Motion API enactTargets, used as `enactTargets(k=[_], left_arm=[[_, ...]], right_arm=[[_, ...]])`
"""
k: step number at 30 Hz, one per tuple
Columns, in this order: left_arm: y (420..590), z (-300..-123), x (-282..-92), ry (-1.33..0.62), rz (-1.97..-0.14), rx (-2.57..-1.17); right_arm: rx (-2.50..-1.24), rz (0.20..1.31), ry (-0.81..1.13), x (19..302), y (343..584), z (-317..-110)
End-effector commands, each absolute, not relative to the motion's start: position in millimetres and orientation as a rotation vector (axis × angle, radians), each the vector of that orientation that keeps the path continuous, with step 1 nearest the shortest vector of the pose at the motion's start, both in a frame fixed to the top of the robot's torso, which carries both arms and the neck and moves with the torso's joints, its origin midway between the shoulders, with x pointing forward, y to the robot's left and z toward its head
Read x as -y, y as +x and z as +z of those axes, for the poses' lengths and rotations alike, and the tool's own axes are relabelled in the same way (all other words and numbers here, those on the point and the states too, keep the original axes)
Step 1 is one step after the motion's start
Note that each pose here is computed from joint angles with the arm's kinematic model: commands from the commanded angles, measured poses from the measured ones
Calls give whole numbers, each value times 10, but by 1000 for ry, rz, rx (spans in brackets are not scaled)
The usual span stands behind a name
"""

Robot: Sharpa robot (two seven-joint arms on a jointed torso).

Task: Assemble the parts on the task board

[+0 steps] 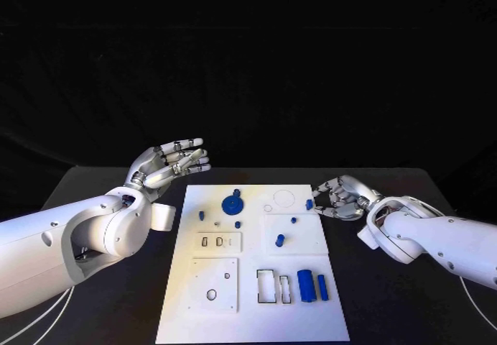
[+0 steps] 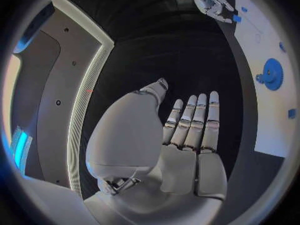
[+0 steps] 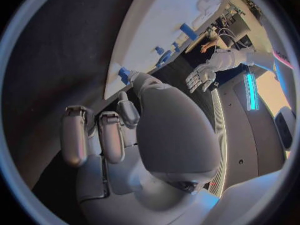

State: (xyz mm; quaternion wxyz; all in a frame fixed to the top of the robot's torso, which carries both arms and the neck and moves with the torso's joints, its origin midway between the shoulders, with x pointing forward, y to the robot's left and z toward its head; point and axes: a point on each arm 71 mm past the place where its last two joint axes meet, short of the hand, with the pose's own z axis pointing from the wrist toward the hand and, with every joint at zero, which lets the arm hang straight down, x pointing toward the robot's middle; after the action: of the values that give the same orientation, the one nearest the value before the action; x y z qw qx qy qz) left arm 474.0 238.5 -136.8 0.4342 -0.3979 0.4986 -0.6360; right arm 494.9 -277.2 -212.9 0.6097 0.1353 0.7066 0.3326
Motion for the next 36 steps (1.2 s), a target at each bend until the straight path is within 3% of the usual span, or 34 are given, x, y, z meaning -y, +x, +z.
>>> enactTargets(k=[1, 36], left_arm=[[4730, -1353, -2362, -981, -1611, -1239], [4727, -1353, -2376, -984, -1606, -1240]], right_arm=[[-1636, 750, 296, 2738, 4956, -2154], [-1616, 753, 283, 2608, 4977, -2218]])
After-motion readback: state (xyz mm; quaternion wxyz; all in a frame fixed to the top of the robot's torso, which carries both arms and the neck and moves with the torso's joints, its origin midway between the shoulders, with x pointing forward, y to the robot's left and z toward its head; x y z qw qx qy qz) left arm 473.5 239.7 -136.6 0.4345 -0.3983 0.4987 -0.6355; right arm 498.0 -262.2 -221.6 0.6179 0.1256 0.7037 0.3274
